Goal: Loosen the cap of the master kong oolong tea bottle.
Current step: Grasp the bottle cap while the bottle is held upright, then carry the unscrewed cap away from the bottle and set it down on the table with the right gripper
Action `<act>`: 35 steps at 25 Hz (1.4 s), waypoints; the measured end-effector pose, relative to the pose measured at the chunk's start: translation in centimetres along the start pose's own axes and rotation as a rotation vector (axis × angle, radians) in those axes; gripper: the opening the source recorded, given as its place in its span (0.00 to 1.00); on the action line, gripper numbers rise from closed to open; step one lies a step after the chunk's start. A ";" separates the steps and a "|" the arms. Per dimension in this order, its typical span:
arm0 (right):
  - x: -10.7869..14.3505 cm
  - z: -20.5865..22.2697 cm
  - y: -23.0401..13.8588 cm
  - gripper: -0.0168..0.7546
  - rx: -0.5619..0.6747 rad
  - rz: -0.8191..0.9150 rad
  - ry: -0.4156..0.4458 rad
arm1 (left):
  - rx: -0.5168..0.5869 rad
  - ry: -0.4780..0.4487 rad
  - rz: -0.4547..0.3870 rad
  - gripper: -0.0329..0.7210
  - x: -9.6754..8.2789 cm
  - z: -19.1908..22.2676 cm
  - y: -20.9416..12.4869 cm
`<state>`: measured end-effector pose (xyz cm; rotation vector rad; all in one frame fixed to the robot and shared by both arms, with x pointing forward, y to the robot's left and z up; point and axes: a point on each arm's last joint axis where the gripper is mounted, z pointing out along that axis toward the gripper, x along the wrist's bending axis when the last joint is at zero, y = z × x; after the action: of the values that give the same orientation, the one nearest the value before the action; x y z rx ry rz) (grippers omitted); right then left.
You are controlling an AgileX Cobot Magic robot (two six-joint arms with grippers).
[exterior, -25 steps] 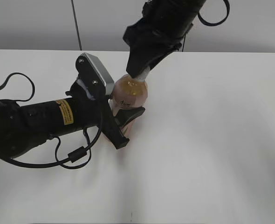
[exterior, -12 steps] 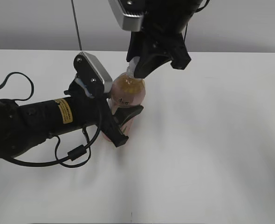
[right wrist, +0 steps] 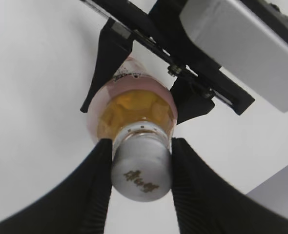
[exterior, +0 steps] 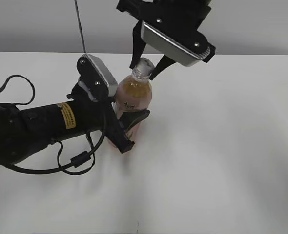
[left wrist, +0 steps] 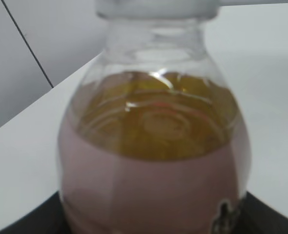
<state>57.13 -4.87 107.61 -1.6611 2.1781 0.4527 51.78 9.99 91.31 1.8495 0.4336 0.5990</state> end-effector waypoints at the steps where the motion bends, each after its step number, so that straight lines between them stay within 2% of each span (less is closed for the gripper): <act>1: 0.0 -0.1 0.0 0.38 0.006 -0.034 -0.005 | 0.000 0.000 -0.002 0.57 0.0 0.0 0.0; 4: -0.3 -0.9 0.0 0.38 0.045 -0.096 -0.027 | 0.000 0.000 -0.004 0.57 0.0 0.0 0.0; 7: -0.7 -2.6 0.4 0.38 0.089 -0.116 -0.072 | 0.003 -0.037 0.038 0.57 -0.4 0.0 0.0; 11: -0.6 -3.5 0.7 0.38 0.102 -0.055 -0.068 | 0.000 -0.055 0.058 0.57 -0.6 0.0 0.0; 14: -0.3 -4.0 -0.2 0.38 0.152 0.152 -0.083 | 0.000 -0.043 0.048 0.57 -0.5 0.0 0.0; 18: 1.0 -5.2 -3.0 0.38 0.196 0.524 -0.194 | -0.045 -0.031 -0.042 0.57 -0.4 0.0 0.4; 22: 2.6 -6.9 -5.4 0.38 0.085 0.912 -0.343 | -0.146 -0.034 -0.155 0.57 -0.3 -0.1 1.4; 24: 3.1 -7.0 -6.1 0.38 0.041 1.124 -0.370 | -0.198 -0.036 -0.181 0.57 -0.3 -0.1 1.8; 26: 3.9 -6.3 -6.8 0.38 0.050 1.364 -0.344 | -0.220 -0.030 -0.198 0.57 -0.2 -0.2 2.0; 27: 4.5 -5.7 -7.1 0.38 0.066 1.503 -0.302 | -0.223 -0.029 -0.203 0.57 -0.2 -0.2 2.1; 30: 7.0 -3.3 -7.9 0.38 0.207 1.815 -0.094 | -0.223 -0.030 -0.207 0.57 -0.2 -0.2 2.1; 35: 11.2 1.2 -8.7 0.38 0.429 2.032 0.111 | -0.215 -0.029 -0.216 0.57 -0.2 -0.1 1.7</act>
<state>62.97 -16.04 100.98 1.1654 2.8528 0.2160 51.61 9.33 92.93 1.5802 0.5210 0.4523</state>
